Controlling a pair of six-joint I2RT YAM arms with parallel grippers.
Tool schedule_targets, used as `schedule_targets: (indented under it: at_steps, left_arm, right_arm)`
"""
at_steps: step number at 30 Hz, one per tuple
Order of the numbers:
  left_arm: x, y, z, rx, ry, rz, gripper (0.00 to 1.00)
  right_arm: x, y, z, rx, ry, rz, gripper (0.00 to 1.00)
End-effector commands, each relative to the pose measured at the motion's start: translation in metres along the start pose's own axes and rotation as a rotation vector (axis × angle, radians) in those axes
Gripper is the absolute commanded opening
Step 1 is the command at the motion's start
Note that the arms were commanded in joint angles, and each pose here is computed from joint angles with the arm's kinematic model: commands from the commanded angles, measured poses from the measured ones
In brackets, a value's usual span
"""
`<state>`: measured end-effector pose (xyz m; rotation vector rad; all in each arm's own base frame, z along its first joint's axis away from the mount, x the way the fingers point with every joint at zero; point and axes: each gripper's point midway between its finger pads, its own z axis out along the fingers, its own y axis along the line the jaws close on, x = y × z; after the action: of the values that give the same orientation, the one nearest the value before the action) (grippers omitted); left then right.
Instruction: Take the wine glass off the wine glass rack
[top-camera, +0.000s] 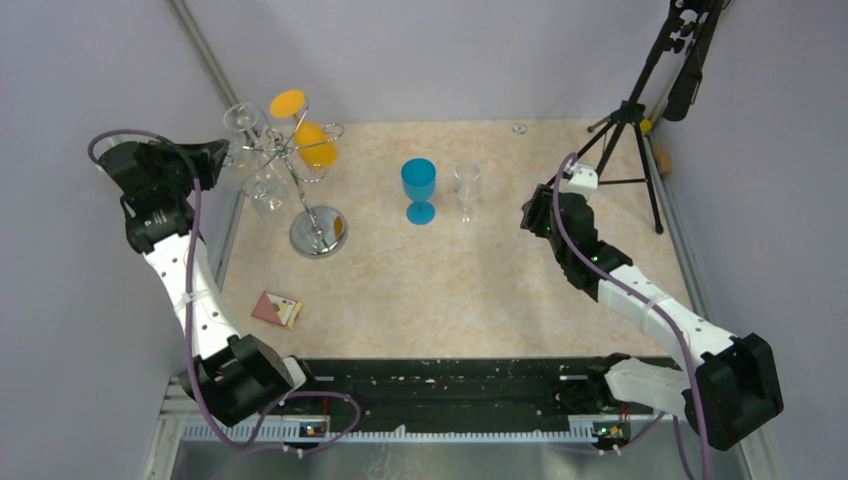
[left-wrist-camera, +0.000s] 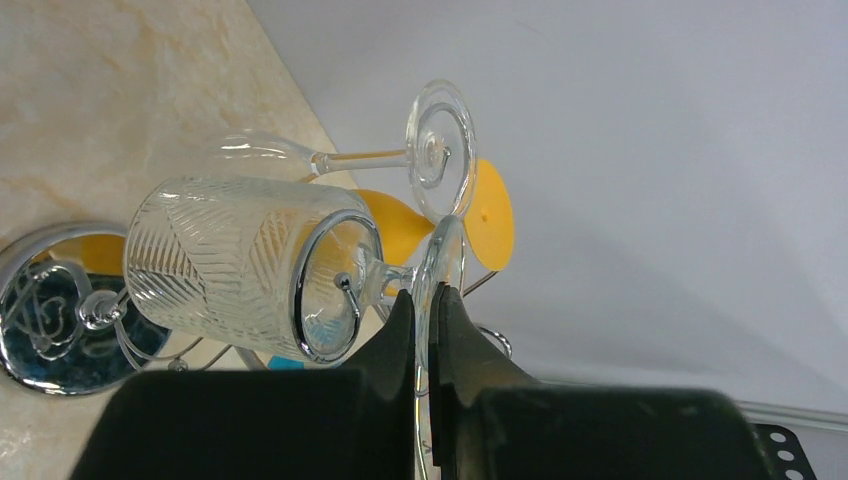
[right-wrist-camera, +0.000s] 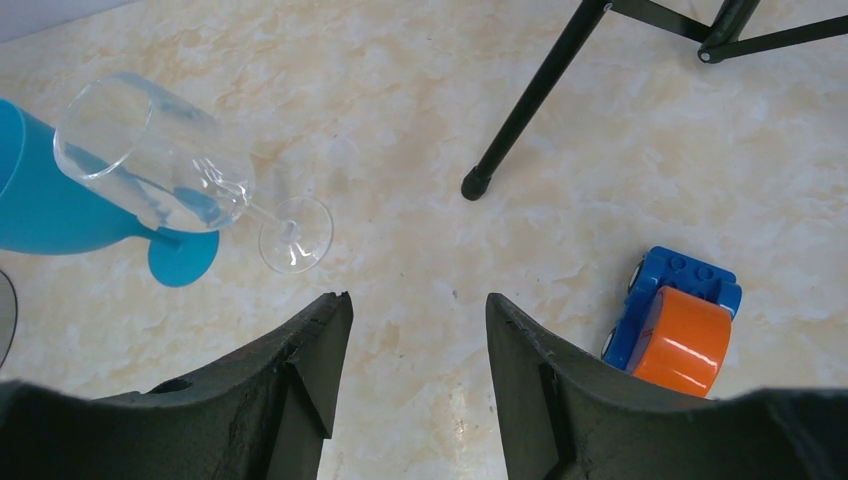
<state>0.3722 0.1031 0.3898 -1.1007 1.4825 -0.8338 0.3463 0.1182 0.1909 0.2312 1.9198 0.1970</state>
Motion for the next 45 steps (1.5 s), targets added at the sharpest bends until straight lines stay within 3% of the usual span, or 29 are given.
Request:
schedule_targets:
  at_steps: [1, 10, 25, 40, 45]
  left_arm:
    - [0.001, -0.057, -0.017, 0.206, 0.022, 0.070, 0.00]
    - [0.008, -0.036, -0.014, 0.057, 0.094, 0.065, 0.00]
    - [0.008, -0.012, -0.028, -0.100, 0.067, 0.108, 0.00]
    - [-0.008, -0.016, -0.087, -0.222, -0.173, 0.149, 0.00]
    - [-0.018, -0.038, -0.116, -0.197, -0.281, 0.183, 0.00]
  right_arm:
    - [-0.016, 0.001, 0.002, -0.007, -0.055, 0.025, 0.55]
    - [-0.012, 0.005, 0.005, -0.015, -0.039, 0.040, 0.55]
    - [-0.012, 0.010, 0.007, -0.032, -0.027, 0.049, 0.54]
    - [-0.018, 0.007, 0.001, -0.013, -0.020, 0.031, 0.56]
    - [-0.021, 0.004, -0.003, -0.010, -0.032, 0.028, 0.56]
